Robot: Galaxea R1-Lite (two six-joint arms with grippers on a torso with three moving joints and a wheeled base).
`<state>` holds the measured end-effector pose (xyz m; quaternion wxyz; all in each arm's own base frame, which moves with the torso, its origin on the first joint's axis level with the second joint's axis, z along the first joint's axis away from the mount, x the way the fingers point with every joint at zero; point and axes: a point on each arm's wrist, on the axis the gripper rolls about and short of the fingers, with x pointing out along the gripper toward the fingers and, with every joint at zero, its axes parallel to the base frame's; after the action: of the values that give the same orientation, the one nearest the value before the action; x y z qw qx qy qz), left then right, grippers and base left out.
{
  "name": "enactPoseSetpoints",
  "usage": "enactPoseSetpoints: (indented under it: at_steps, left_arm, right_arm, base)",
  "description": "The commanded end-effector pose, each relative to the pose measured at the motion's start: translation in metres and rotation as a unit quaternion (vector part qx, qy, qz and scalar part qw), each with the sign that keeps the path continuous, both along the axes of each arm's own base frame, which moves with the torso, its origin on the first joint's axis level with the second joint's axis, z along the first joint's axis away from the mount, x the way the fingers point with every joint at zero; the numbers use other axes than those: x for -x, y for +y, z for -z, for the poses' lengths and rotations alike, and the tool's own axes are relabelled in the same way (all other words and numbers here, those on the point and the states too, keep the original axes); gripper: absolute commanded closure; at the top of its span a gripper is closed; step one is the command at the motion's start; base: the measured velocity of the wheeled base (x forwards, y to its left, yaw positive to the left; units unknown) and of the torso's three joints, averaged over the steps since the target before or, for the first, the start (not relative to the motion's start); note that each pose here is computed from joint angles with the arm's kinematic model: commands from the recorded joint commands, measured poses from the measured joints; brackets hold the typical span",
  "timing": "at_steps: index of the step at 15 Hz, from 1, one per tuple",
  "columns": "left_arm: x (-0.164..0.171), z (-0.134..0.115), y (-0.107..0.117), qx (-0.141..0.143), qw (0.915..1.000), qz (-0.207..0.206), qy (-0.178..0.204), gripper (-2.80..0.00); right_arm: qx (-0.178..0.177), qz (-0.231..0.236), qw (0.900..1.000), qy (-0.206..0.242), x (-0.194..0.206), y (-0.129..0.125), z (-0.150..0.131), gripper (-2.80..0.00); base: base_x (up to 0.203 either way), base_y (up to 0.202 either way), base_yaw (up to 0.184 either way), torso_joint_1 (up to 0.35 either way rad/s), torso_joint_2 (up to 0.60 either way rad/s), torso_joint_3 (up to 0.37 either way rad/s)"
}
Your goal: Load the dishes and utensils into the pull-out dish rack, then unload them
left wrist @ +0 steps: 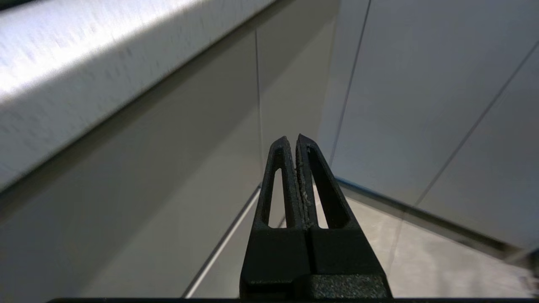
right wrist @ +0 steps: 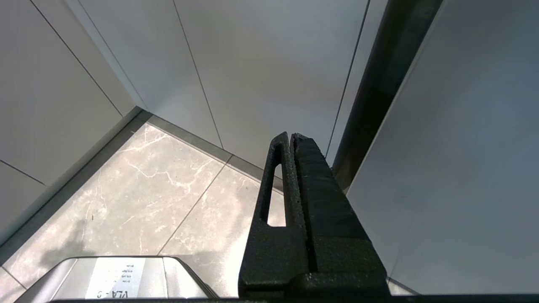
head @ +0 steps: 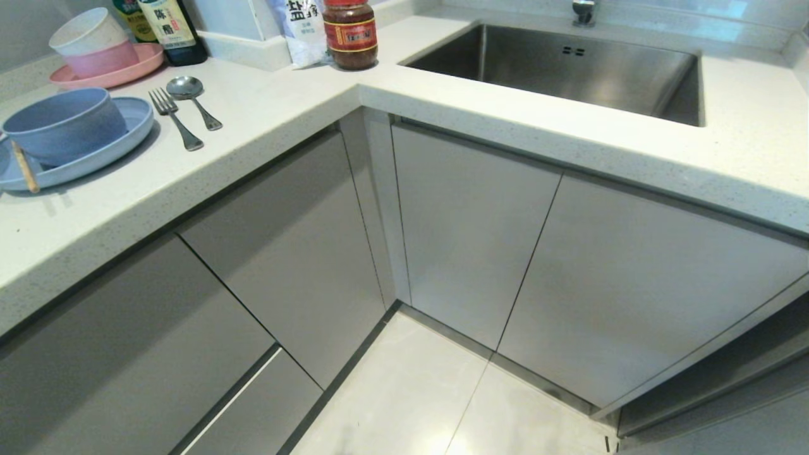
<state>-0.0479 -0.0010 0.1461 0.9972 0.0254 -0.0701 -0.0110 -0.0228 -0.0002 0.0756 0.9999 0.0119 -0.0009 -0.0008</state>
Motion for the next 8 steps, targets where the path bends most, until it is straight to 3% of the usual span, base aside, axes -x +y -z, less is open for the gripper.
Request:
enactPoseSetpoints:
  at_steps: [1, 3, 6, 8]
  left_arm:
    - [-0.015, 0.036, 0.0, -0.008, 0.9999, -0.007, 0.001, 0.0]
    - [-0.026, 0.063, 0.0, -0.013, 0.9997, -0.011, 0.019, 0.0]
    - [-0.027, 0.07, 0.001, -0.006, 0.9988, -0.013, 0.048, 0.0]
    - [-0.026, 0.071, 0.001, 0.015, 0.998, -0.01, 0.061, 0.0]
  right_arm:
    - [0.0, 0.0, 1.0, -0.001, 0.0, 0.0, 0.0, 0.0]
    - [0.0, 0.0, 1.0, -0.001, 0.0, 0.0, 0.0, 0.0]
    - [0.0, 0.0, 1.0, -0.001, 0.0, 0.0, 0.0, 0.0]
    - [0.0, 0.0, 1.0, -0.001, 0.0, 0.0, 0.0, 0.0]
  base:
    - [0.0, 0.0, 0.0, 0.0, 0.0, 0.0]
    - [0.0, 0.0, 0.0, 0.0, 0.0, 0.0]
    - [0.0, 0.0, 0.0, 0.0, 0.0, 0.0]
    - [0.0, 0.0, 0.0, 0.0, 0.0, 0.0]
